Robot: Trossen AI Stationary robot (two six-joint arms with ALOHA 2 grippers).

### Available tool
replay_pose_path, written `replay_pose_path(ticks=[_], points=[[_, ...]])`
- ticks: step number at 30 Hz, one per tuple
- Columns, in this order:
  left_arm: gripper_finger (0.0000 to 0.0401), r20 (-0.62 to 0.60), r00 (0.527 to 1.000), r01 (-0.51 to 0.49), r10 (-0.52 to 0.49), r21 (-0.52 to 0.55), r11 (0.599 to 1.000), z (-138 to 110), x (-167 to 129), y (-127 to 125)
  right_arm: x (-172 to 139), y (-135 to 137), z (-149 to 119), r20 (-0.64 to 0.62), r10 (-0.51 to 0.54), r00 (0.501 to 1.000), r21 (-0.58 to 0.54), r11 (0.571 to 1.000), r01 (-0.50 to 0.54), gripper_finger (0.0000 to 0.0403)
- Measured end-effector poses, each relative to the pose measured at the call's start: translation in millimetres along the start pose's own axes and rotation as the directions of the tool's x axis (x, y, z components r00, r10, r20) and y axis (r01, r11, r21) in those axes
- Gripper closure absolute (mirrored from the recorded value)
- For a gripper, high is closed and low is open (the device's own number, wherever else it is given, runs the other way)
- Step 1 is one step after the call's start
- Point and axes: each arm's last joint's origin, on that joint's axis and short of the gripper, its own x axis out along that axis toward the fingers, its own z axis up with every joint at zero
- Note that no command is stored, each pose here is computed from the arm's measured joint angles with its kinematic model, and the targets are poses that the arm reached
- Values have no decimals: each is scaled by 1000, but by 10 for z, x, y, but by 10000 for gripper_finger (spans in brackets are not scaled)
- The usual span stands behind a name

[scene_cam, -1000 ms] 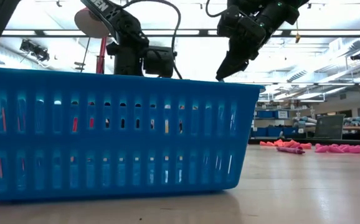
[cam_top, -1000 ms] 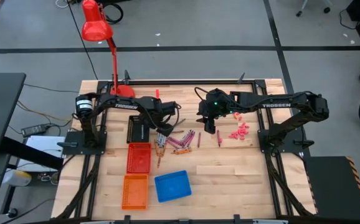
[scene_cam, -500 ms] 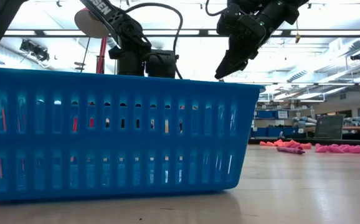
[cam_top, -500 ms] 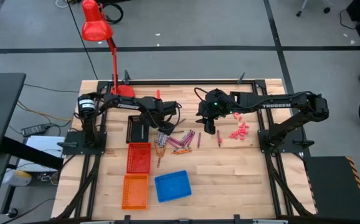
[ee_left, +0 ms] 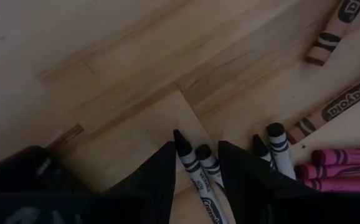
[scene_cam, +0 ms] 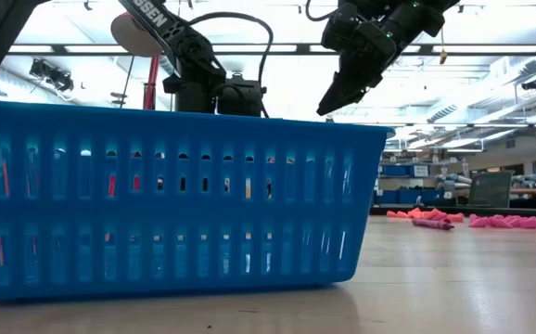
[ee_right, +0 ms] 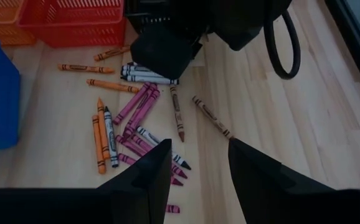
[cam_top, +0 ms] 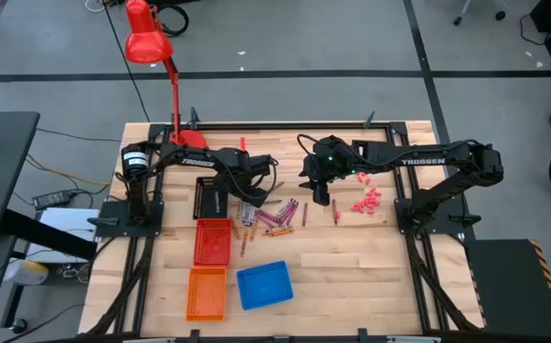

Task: Sort crayons
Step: Put the black crayon into the black bin

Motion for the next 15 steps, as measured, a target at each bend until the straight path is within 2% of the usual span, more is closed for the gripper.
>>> replay_pose_path(ticks=[7,15], points=[[271,5,999,32,-32,6,999,5,3,-29,0,0,0,0,0,1000,-1,1000,0,241],[271,68,992,108,-109,29,994,57,0,-113,0,0,0,0,0,1000,-3,1000,0,241]])
